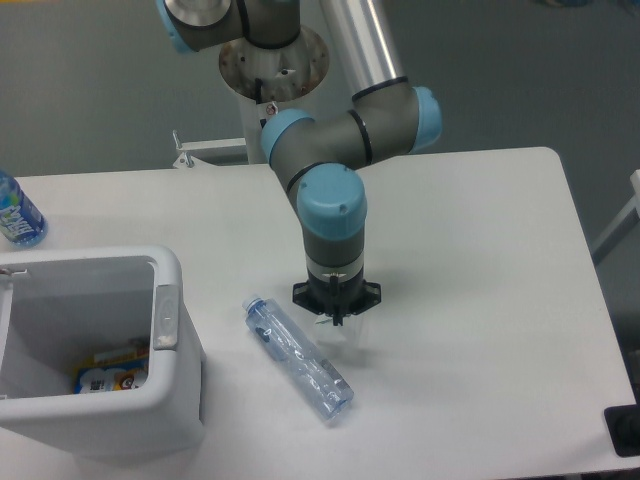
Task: Place the trash in the trash can
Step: 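Close the gripper on the crumpled white paper and lift it, then carry the paper over the white bin and lower it inside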
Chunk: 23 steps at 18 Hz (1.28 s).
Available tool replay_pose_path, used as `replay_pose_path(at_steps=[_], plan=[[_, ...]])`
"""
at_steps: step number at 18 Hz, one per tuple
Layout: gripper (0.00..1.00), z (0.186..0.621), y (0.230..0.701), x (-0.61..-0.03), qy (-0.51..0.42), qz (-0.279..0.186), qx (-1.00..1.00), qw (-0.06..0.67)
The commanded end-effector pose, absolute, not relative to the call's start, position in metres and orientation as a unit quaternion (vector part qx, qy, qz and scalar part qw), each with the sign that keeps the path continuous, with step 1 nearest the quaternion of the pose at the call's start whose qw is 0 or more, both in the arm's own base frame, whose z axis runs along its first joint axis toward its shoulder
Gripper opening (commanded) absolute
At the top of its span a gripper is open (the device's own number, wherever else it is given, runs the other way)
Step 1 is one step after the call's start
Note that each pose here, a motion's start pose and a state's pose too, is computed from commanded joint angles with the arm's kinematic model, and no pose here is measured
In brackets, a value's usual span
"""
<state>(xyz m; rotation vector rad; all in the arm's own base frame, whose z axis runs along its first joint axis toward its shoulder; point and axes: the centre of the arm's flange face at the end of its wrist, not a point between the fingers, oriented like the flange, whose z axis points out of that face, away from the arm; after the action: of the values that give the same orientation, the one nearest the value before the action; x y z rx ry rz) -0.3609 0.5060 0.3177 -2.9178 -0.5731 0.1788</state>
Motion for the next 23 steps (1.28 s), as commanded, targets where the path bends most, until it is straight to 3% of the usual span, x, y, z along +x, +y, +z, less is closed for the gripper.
replay_pose_path(at_steps=[11,16,19,23], plan=[[0.00,0.504,0.501,-0.427,-0.300,-0.001,-0.899,0.320],[0.00,0.543,0.501,-0.420,-0.345,-0.020,-0.866,0.362],[0.00,0.558,0.504,-0.407,-0.348,-0.055,-0.853,0.385],[0.00,0.580,0.524,-0.359,-0.328,-0.079,-0.852,0.399]])
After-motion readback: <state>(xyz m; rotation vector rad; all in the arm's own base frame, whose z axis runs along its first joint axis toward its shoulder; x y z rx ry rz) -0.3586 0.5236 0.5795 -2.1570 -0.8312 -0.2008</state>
